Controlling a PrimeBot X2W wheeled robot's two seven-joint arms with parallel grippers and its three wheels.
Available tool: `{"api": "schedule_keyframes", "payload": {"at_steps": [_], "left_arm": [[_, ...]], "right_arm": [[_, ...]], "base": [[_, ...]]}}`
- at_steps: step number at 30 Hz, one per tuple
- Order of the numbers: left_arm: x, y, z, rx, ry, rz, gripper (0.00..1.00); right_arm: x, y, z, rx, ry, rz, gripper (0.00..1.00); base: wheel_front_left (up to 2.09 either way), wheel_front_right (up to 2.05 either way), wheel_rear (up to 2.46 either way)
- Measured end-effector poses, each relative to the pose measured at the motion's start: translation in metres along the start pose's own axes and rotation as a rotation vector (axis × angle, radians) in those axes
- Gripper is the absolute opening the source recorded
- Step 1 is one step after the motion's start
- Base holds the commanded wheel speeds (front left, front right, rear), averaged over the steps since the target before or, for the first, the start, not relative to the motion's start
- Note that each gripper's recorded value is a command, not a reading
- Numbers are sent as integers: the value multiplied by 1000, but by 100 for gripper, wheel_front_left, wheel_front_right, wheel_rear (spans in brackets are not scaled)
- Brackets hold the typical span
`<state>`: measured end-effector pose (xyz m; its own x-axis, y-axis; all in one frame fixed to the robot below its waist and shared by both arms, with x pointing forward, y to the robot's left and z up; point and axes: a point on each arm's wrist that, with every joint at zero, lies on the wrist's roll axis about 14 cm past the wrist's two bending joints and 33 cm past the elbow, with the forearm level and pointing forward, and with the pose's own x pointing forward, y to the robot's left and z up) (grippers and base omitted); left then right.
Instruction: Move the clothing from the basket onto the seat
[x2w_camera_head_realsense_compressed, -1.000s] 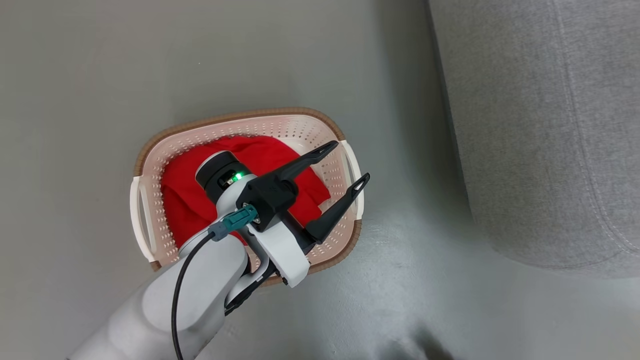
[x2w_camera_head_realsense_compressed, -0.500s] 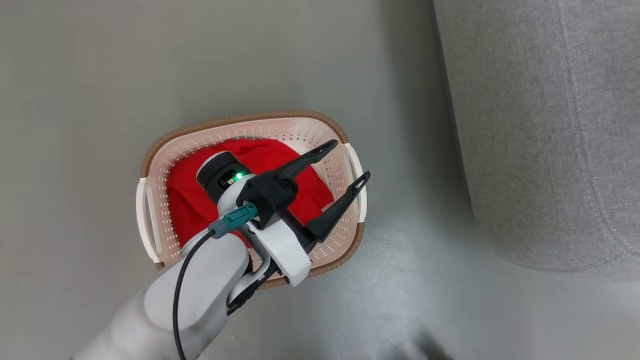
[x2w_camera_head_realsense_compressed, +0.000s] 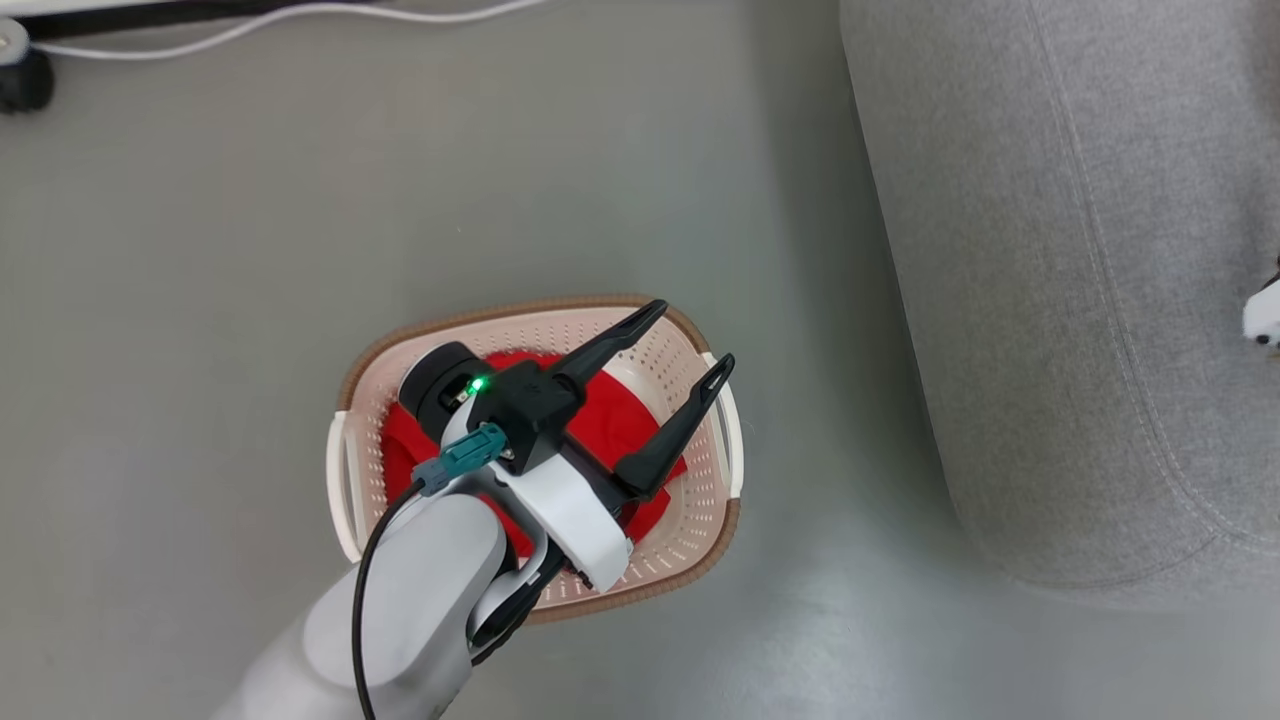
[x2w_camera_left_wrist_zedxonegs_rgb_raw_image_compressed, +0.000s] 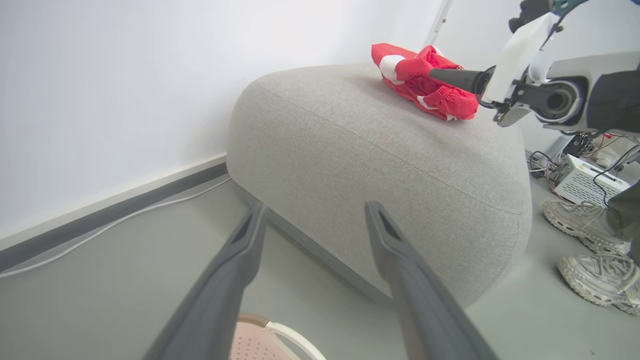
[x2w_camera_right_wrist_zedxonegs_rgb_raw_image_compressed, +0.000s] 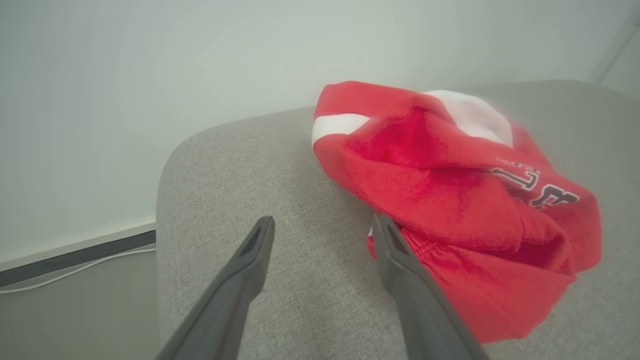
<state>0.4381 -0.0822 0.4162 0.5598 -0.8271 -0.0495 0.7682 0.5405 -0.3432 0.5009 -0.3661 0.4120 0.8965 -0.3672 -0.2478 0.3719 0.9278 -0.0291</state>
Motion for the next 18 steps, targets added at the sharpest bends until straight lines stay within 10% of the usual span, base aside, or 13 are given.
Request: {"api": "schedule_keyframes", "payload": {"at_steps": [18], "left_arm": [[-78, 46, 44, 46, -88, 345, 100]], "right_arm": [[-51, 110, 77, -15, -249, 359, 100]], "base": [[0, 0, 0]]}}
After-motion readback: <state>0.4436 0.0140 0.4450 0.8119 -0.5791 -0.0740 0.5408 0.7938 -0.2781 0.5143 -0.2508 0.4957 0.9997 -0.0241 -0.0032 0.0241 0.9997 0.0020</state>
